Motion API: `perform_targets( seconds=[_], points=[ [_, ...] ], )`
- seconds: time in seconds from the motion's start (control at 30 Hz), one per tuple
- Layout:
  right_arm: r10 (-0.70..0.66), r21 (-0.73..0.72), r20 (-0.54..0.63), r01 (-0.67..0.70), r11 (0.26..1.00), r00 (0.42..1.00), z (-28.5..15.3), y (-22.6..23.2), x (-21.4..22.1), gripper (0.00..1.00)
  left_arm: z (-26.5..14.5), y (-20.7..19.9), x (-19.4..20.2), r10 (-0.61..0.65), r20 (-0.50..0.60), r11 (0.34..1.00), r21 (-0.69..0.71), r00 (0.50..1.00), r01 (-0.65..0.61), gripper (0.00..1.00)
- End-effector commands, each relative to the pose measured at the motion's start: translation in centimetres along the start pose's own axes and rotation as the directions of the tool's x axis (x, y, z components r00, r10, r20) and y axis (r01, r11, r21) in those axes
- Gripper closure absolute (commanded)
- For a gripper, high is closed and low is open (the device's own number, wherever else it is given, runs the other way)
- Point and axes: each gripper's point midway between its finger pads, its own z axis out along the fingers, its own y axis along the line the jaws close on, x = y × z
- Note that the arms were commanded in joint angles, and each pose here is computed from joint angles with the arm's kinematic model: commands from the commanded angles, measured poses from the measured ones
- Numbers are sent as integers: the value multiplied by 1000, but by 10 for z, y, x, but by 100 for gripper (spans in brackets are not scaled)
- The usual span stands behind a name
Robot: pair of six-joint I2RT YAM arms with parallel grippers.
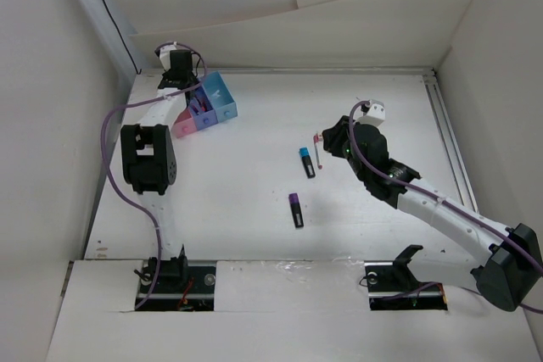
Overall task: Sort the stationery into containers
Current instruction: Place the pen in the storage box.
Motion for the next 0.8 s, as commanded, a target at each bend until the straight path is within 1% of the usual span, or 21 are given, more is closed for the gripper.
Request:
perform_targets(
  seconds=[0.0, 0.13, 0.23, 0.3, 0.37, 0.47, 0.5, 0.53, 0.57, 0.6, 0.63, 0.67, 0.7, 0.73, 0.77],
  points=[
    [7, -34, 28, -6, 999, 1000, -2, 12, -14, 61, -7, -11, -24, -2, 62, 1000, 21, 998, 1, 95],
    [7, -34, 28, -6, 999, 1000, -2, 12, -14, 61, -7, -8, -25, 9, 69, 1000, 8, 998, -9, 85],
    [7, -41, 23, -6, 999, 1000, -2, 13, -13, 61, -7, -7, -28, 16, 81, 1000, 2, 997, -16, 80],
    [7, -41, 23, -6, 999, 1000, -2, 13, -13, 61, -8, -9, -32, 13, 89, 1000, 6, 996, -14, 75],
    [7, -41, 23, -6, 999, 1000, -2, 13, -13, 61, -11, -9, -34, 13, 89, 1000, 6, 996, -14, 74],
    [7, -41, 23, -6, 999, 1000, -2, 13, -13, 61, -29, -22, -53, -22, 130, 997, 80, 991, 12, 73],
    [7, -41, 23, -6, 999, 1000, -2, 13, -13, 61, -33, -21, -54, -23, 131, 997, 81, 991, 12, 73],
    [7, -34, 28, -6, 999, 1000, -2, 12, -14, 62, -42, -26, -63, -41, 144, 994, 103, 989, 27, 73],
    [7, -34, 28, -6, 999, 1000, -2, 12, -14, 62, -48, -35, -60, -36, 136, 991, 130, 990, 19, 75],
    [11, -39, 35, -10, 999, 999, -4, 13, -16, 67, -57, -44, -67, -44, 157, 988, 153, 987, 20, 76],
    [12, -30, 41, -10, 999, 999, -3, 11, -18, 71, -62, -47, -54, -29, 133, 986, 164, 991, 7, 79],
    [12, -20, 48, -11, 1000, 999, -3, 10, -19, 75, -79, -57, -62, -50, 158, 980, 199, 986, 18, 83],
    [12, -20, 48, -11, 1000, 999, -5, 8, -18, 79, -95, -79, -56, -58, 163, 965, 260, 985, 13, 84],
    [17, -16, 63, -16, 1000, 998, -7, 7, -22, 90, -107, -91, -50, -76, 160, 953, 303, 984, 24, 84],
    [17, -4, 72, -17, 1000, 997, -7, 5, -24, 94, -112, -93, -17, -53, 110, 945, 327, 993, 15, 86]
  ],
)
